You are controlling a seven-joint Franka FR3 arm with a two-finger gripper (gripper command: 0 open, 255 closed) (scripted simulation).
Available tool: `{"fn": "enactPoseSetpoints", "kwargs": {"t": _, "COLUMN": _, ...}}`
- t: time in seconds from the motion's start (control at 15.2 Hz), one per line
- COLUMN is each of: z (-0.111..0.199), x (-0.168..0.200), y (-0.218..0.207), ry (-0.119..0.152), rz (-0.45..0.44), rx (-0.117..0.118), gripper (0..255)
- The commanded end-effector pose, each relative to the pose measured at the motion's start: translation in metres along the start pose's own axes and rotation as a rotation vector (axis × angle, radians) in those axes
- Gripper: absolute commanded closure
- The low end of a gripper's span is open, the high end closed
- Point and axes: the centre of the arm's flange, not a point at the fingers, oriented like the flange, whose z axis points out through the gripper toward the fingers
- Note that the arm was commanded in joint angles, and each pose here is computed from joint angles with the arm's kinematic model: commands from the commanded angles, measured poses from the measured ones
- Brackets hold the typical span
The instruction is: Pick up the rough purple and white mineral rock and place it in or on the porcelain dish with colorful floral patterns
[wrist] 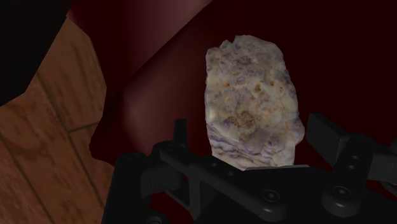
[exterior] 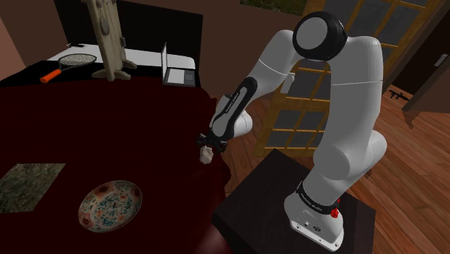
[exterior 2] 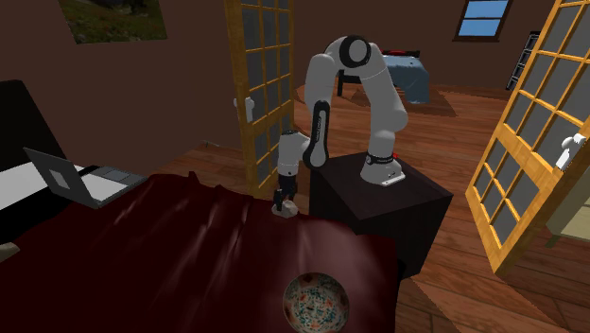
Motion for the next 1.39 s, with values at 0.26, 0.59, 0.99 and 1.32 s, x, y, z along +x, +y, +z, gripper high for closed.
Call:
{"fn": "enactPoseSetpoints", "kwargs": {"t": 0.26, "z": 0.000, "x": 0.000, "y": 0.000, "ry": 0.000, "rz": 0.000, "rx": 0.000, "gripper": 255}}
{"fn": "enactPoseSetpoints", "kwargs": {"t": 0.59, "z": 0.000, "x": 0.000, "y": 0.000, "ry": 0.000, "rz": 0.000, "rx": 0.000, "gripper": 255}}
{"fn": "enactPoseSetpoints", "kwargs": {"t": 0.99, "z": -0.026, "x": -0.001, "y": -0.005, "ry": 0.000, "rz": 0.000, "rx": 0.000, "gripper": 255}}
{"fn": "enactPoseSetpoints", "kwargs": {"t": 1.32, "z": -0.052, "x": -0.002, "y": -0.011, "ry": 0.000, "rz": 0.000, "rx": 0.000, "gripper": 255}}
